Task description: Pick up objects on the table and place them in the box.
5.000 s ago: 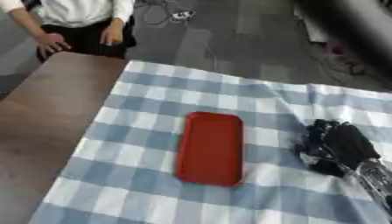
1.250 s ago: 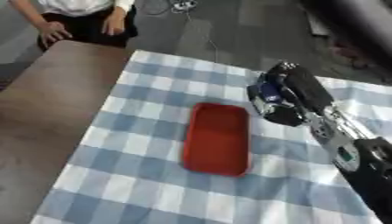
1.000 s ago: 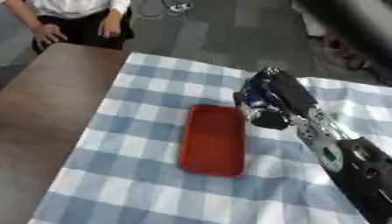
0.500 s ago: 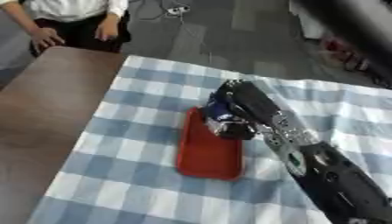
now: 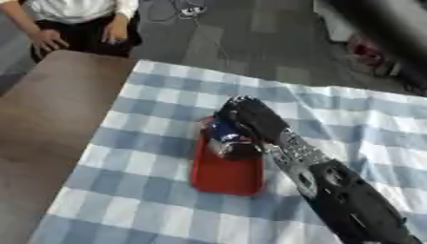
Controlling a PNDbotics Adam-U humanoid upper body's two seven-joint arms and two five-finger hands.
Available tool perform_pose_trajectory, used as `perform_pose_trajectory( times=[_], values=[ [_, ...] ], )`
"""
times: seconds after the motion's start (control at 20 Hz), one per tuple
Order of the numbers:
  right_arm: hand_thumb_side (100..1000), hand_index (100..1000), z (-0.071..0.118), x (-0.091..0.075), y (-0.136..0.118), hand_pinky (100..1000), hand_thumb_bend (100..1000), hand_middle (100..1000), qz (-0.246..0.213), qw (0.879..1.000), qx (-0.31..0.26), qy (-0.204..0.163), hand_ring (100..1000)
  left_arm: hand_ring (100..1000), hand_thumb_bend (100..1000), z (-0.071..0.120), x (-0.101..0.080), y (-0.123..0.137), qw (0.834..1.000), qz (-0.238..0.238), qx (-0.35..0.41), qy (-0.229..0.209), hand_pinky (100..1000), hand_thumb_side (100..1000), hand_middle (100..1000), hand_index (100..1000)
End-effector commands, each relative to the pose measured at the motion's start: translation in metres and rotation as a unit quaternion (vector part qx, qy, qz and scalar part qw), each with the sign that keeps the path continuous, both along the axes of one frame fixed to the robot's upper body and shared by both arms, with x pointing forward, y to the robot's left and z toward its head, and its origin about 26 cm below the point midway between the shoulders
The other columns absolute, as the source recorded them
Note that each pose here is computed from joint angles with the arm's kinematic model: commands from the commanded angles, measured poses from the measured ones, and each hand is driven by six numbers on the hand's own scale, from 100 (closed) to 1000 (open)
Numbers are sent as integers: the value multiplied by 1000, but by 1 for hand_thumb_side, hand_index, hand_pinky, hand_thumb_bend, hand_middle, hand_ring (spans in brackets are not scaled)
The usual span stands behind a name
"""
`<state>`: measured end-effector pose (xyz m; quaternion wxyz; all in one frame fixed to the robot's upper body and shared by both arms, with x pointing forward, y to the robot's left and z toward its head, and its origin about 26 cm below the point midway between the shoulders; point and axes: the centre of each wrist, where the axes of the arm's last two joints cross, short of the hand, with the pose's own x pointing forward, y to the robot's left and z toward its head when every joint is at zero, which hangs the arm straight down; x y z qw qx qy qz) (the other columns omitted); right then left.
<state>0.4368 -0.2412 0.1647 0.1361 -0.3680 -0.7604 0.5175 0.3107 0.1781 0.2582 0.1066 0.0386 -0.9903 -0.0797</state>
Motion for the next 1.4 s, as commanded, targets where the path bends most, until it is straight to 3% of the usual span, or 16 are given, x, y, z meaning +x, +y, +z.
perform_pose_trajectory(
  times=[0.05, 0.45, 0.65, 0.7, 0.75, 0.8, 0.85, 0.9, 0.95, 1.0, 1.1, 1.15, 1.2, 1.4],
  values=[
    [919, 186, 11, 6, -3, 100, 150, 100, -6, 1000, -2, -21, 100, 692, 222, 8, -4, -2, 1000, -8, -2, -16, 781, 786, 869, 896],
    [949, 191, 0, 14, -12, 100, 167, 100, -34, 999, -3, -29, 100, 692, 222, 10, -4, -4, 1000, -13, -5, -20, 781, 787, 869, 897],
    [1000, 217, 0, 15, -16, 100, 140, 100, -52, 997, -15, -58, 100, 692, 220, 10, -4, -5, 1000, -14, -5, -20, 781, 788, 869, 897],
    [1000, 447, -1, 16, -17, 100, 189, 330, -59, 996, -22, -67, 120, 692, 220, 10, -4, -5, 1000, -14, -5, -20, 781, 789, 869, 896],
    [1000, 447, -2, 16, -18, 100, 189, 330, -68, 994, -31, -77, 120, 692, 220, 10, -4, -4, 1000, -14, -4, -20, 781, 789, 869, 896],
    [1000, 590, -4, 16, -18, 100, 223, 483, -78, 993, -42, -82, 297, 692, 220, 10, -4, -5, 1000, -14, -4, -20, 781, 788, 869, 896],
    [1000, 653, -6, 17, -19, 100, 226, 549, -85, 991, -53, -85, 398, 692, 220, 10, -4, -5, 1000, -14, -4, -20, 781, 788, 869, 896],
    [1000, 691, -7, 17, -19, 100, 294, 600, -90, 990, -59, -86, 486, 692, 220, 10, -4, -4, 1000, -14, -4, -20, 781, 788, 869, 896],
    [1000, 675, -8, 17, -19, 100, 225, 581, -93, 990, -64, -87, 453, 692, 220, 10, -4, -4, 1000, -14, -4, -20, 781, 788, 869, 896],
    [1000, 718, -10, 17, -20, 100, 206, 657, -95, 989, -69, -85, 544, 692, 220, 10, -4, -4, 1000, -14, -4, -20, 781, 788, 869, 896],
    [1000, 746, -14, 18, -20, 155, 196, 696, -96, 989, -73, -81, 584, 692, 220, 10, -4, -4, 1000, -14, -4, -20, 781, 789, 869, 896],
    [1000, 730, -15, 18, -20, 106, 200, 674, -95, 990, -72, -78, 560, 692, 220, 10, -4, -4, 1000, -14, -4, -20, 781, 789, 869, 896],
    [1000, 765, -16, 18, -20, 205, 186, 720, -95, 990, -72, -77, 609, 691, 220, 10, -4, -4, 1000, -14, -4, -20, 781, 788, 868, 896],
    [1000, 782, -18, 17, -19, 261, 175, 748, -88, 991, -68, -76, 637, 691, 220, 10, -4, -4, 1000, -14, -4, -20, 781, 789, 869, 896]
  ],
)
